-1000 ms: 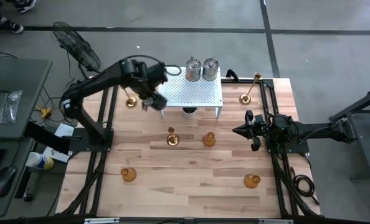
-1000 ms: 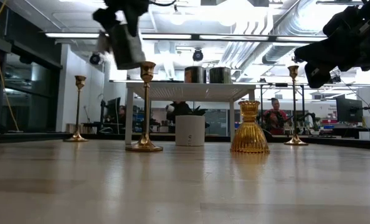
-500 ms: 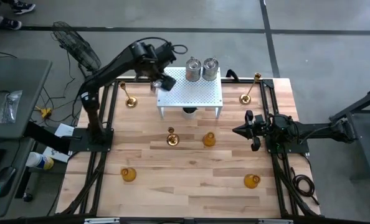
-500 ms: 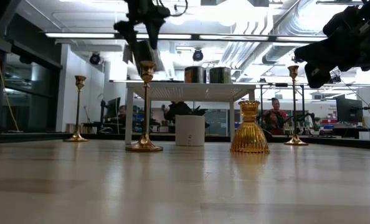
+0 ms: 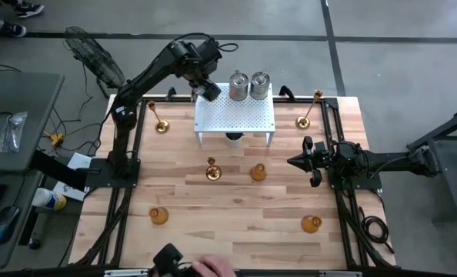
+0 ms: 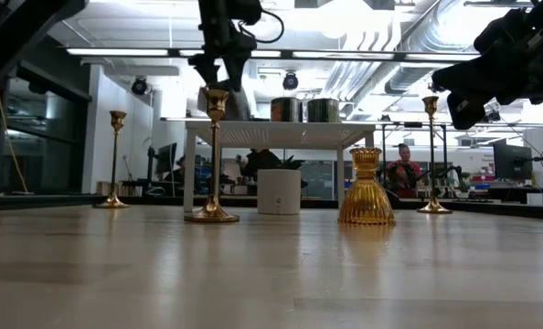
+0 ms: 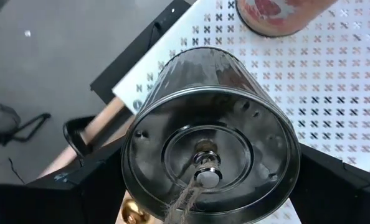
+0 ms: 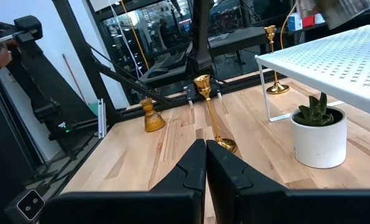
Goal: Pick & Place candle stick holders
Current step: Put the orange scented candle on the shelf
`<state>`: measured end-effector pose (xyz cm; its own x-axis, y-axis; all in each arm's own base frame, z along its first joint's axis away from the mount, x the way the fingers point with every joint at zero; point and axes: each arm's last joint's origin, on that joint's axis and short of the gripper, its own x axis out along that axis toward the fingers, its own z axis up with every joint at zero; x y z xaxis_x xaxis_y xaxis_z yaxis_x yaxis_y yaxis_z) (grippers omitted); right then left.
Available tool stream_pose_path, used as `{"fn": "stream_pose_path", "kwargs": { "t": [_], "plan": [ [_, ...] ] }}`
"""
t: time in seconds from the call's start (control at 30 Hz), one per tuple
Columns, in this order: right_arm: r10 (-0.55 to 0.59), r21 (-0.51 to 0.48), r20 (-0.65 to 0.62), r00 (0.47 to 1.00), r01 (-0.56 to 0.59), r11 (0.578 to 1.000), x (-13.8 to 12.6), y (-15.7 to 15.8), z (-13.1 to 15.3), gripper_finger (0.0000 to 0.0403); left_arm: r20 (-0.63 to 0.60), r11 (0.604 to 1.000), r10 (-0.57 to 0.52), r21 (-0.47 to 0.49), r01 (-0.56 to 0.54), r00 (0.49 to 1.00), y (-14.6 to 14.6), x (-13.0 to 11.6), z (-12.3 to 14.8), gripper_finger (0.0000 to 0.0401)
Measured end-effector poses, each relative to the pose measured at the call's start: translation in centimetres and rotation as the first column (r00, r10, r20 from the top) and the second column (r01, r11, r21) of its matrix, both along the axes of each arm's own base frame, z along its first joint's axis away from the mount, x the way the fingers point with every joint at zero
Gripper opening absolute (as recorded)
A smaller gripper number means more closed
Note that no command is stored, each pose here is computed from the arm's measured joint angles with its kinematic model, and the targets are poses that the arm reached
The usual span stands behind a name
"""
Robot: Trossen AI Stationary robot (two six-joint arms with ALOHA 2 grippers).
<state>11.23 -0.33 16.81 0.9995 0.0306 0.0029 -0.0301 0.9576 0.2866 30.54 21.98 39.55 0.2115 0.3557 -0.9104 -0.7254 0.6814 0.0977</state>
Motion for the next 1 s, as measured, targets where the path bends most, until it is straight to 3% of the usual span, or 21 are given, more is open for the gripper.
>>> {"fn": "stream_pose_path", "kwargs": {
  "t": [0.4, 0.83, 1.0],
  "plan": [
    [0.000, 0.000, 0.000, 1.000, 0.000, 1.000, 0.0, 0.0, 0.0, 0.0003, -0.035, 0.987, -0.140, 0.078, 0.143, 0.989, 1.5, 1.2, -1.0, 0.0349],
    [0.000, 0.000, 0.000, 1.000, 0.000, 1.000, 0.0, 0.0, 0.0, 0.0003, -0.169, 0.910, -0.375, 0.121, 0.397, 0.911, 1.4, 1.2, -0.9, 0.0349],
    [0.000, 0.000, 0.000, 1.000, 0.000, 1.000, 0.0, 0.0, 0.0, 0.0003, -0.197, 0.860, -0.470, 0.114, 0.497, 0.860, 1.4, 1.2, -0.9, 0.0349]
  ]
}}
